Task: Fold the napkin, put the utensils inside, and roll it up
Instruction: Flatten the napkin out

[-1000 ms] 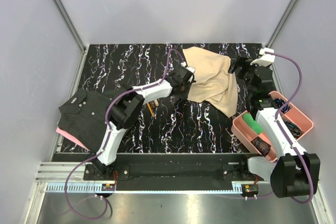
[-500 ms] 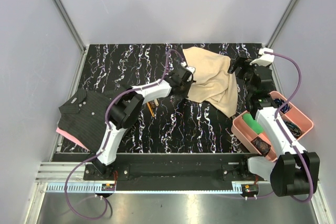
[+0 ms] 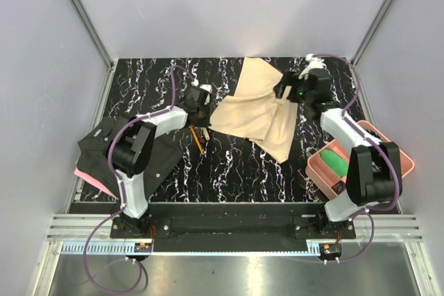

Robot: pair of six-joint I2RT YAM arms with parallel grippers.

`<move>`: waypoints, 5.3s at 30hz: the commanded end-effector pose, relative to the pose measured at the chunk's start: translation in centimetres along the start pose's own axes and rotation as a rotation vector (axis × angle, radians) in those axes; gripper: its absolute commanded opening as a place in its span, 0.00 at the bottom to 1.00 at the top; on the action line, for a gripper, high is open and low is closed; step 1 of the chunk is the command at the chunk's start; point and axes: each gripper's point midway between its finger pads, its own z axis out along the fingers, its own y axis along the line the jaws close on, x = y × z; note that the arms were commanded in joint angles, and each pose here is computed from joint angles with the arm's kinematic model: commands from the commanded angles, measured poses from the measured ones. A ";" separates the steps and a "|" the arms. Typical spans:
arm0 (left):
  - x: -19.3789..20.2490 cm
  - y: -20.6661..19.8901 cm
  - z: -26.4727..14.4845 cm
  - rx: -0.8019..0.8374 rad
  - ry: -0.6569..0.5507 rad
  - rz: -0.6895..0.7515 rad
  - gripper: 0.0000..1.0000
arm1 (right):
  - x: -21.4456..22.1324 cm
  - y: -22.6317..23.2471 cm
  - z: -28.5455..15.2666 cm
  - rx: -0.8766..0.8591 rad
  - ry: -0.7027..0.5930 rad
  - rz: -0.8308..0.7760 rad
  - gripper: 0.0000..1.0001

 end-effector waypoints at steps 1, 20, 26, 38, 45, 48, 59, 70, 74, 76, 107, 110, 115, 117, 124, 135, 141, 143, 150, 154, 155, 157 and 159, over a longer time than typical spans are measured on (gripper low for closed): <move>-3.6 0.2 -2.6 0.016 -0.152 -0.016 0.00 | 4.7 4.4 0.1 -0.092 0.192 0.001 0.92; -7.9 0.6 -3.5 0.126 -0.252 -0.045 0.00 | 18.0 -0.8 -10.2 0.305 0.725 -0.032 0.96; -8.1 0.9 -3.7 0.128 -0.257 -0.050 0.00 | 21.8 -0.8 -10.6 0.300 0.862 0.026 0.90; -9.9 3.0 -5.9 0.084 -0.323 -0.078 0.00 | 20.0 -0.3 -9.2 0.263 0.800 -0.017 0.15; -10.2 5.5 -6.9 0.046 -0.347 -0.121 0.00 | 9.4 -0.3 -5.4 0.339 0.525 -0.187 0.10; -10.2 6.3 -7.0 0.032 -0.350 -0.134 0.00 | 6.0 -0.4 -2.5 0.357 0.460 -0.220 0.09; -9.7 7.0 -5.8 0.042 -0.324 -0.163 0.00 | 4.3 -0.1 1.5 0.257 0.449 -0.127 0.80; -9.6 6.4 -5.1 0.076 -0.301 -0.161 0.00 | 9.8 1.5 0.2 0.108 0.510 -0.014 0.75; -9.2 6.7 -5.2 0.063 -0.298 -0.166 0.00 | 7.4 3.6 2.8 0.014 0.455 0.001 0.72; -9.0 6.8 -5.3 0.055 -0.299 -0.166 0.00 | 7.5 4.5 3.6 -0.029 0.469 0.016 0.70; -8.8 6.9 -5.5 0.050 -0.290 -0.153 0.00 | 10.0 -2.5 11.9 0.019 0.534 0.160 0.64; -8.8 6.9 -5.5 0.050 -0.290 -0.155 0.00 | 10.5 -2.4 11.7 0.011 0.546 0.164 0.63; -8.6 6.7 -5.4 0.059 -0.285 -0.154 0.00 | 11.6 -2.7 11.6 0.003 0.572 0.149 0.56; -8.7 6.7 -5.4 0.060 -0.288 -0.153 0.00 | 11.8 -2.8 11.5 0.004 0.576 0.146 0.49; -8.7 6.6 -5.6 0.071 -0.293 -0.158 0.00 | 11.0 -2.6 11.0 -0.001 0.557 0.118 0.15; -10.4 5.7 -8.0 0.120 -0.376 -0.178 0.00 | 5.1 -0.4 7.2 -0.023 0.442 0.084 0.00; -13.5 4.6 -12.2 0.189 -0.492 -0.196 0.00 | -2.4 1.8 2.2 -0.019 0.259 0.035 0.00; -14.7 4.1 -14.5 0.215 -0.551 -0.199 0.00 | -5.2 2.7 -0.3 -0.018 0.176 0.017 0.00; -17.9 2.6 -23.4 0.282 -0.736 -0.191 0.00 | -13.7 4.7 -10.6 0.012 -0.140 -0.092 0.00; -19.1 1.8 -30.7 0.303 -0.882 -0.170 0.00 | -17.0 5.7 -16.5 0.022 -0.292 -0.128 0.00; -19.1 1.6 -32.0 0.309 -0.901 -0.163 0.00 | -17.6 6.0 -17.7 0.018 -0.321 -0.130 0.00; -19.7 1.1 -35.8 0.323 -0.974 -0.146 0.00 | -19.3 7.0 -20.6 0.000 -0.398 -0.140 0.00; -19.9 0.6 -38.1 0.339 -1.006 -0.131 0.00 | -20.5 7.8 -22.8 -0.022 -0.449 -0.144 0.00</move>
